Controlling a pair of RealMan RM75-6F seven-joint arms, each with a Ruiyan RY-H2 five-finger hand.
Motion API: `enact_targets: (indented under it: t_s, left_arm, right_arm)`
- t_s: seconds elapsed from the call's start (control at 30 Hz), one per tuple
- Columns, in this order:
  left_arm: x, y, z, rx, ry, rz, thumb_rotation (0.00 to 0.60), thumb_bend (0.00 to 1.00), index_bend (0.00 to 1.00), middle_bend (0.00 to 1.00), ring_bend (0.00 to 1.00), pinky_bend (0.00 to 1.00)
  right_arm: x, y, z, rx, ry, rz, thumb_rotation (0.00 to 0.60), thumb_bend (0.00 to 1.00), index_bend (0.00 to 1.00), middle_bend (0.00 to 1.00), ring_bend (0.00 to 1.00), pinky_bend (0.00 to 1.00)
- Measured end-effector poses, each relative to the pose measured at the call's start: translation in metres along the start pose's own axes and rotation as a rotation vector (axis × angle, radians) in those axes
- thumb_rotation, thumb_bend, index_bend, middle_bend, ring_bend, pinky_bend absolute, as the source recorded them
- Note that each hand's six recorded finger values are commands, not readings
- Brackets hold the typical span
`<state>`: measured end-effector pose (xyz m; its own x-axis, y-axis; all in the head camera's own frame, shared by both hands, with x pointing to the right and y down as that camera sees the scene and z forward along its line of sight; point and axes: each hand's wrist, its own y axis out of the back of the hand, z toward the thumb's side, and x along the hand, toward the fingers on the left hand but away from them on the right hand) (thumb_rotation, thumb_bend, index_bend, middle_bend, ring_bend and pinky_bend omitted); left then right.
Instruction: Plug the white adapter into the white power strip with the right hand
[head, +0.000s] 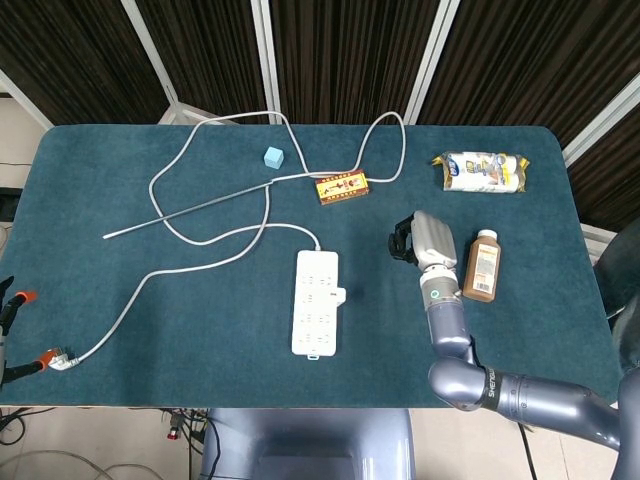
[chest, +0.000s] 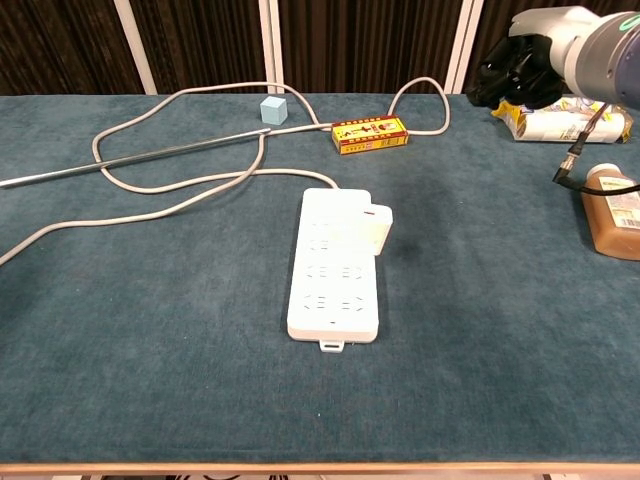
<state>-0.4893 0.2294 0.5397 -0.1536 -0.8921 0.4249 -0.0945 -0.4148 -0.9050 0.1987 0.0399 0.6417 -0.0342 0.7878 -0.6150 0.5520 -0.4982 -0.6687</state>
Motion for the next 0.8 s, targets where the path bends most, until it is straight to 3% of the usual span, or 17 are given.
enact_targets:
  t_s: [0.27,0.5,0.8]
  left_arm:
    - [0.001,-0.001,0.0,0.002,0.001,-0.004,0.6,0.09,0.24,0.01,0.0,0.0]
    - [0.0,0.0,0.0,0.002,-0.002,-0.006,0.6,0.09,0.24,0.01,0.0,0.0]
    - [0.0,-0.002,0.001,0.006,-0.007,-0.021,0.6,0.09,0.24,0.01,0.0,0.0]
  right_arm:
    - [0.01,-0.005,0.002,-0.065,-0.001,0.025,0.6,0.87,1.0,0.88,1.0,1.0]
    - [0.038,-0.024,0.018,-0.189,0.056,0.173,0.6,0.95,1.0,0.89,1.0,1.0]
    - [0.07,-0.042,0.03,-0.104,0.156,0.273,0.6,0.95,1.0,0.89,1.0,1.0]
